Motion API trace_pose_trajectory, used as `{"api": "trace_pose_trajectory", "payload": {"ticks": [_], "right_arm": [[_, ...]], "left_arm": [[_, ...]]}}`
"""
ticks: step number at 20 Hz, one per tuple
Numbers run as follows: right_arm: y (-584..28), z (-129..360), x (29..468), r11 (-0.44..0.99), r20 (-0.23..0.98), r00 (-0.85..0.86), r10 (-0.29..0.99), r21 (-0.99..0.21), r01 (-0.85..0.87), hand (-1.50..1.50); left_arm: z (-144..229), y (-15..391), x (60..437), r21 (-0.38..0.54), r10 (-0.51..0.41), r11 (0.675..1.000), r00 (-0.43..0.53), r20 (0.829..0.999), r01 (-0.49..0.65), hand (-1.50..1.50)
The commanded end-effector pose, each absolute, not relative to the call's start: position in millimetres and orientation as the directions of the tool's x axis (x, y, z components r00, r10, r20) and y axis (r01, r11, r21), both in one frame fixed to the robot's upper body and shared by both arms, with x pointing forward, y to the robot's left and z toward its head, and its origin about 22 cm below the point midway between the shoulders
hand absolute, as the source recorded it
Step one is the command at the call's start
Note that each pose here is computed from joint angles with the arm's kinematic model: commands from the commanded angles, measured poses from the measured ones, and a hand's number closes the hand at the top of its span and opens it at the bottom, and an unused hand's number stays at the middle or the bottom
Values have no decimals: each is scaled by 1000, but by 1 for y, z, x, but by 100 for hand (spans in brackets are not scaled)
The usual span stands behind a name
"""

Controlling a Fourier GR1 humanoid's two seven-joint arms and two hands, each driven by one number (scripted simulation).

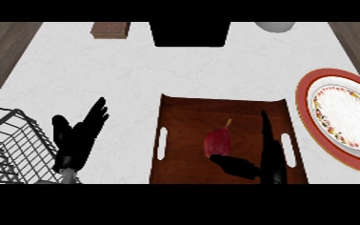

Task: Pick the pear from the tray and place it in the plate

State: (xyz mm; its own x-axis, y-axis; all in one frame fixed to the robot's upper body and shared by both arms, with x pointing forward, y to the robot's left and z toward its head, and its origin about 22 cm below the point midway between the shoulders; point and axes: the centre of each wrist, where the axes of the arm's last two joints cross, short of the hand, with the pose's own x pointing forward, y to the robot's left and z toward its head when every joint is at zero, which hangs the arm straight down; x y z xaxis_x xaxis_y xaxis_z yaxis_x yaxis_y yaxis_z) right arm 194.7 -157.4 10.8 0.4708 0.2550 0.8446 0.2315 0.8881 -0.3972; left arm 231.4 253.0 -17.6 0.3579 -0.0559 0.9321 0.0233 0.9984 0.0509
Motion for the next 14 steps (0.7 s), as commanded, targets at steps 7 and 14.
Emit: {"api": "trace_pose_trajectory", "payload": {"ticks": [7, 14], "right_arm": [[-141, -18, 230, 888, 809, 524, 264, -417, 195, -150], [-115, -25, 236, 892, 790, 528, 311, -435, 126, -150]], "left_arm": [[-44, 235, 214, 3, -2, 1000, 370, 929, -1, 0], [-31, 241, 233, 33, -34, 999, 373, 927, 9, 0]]}}
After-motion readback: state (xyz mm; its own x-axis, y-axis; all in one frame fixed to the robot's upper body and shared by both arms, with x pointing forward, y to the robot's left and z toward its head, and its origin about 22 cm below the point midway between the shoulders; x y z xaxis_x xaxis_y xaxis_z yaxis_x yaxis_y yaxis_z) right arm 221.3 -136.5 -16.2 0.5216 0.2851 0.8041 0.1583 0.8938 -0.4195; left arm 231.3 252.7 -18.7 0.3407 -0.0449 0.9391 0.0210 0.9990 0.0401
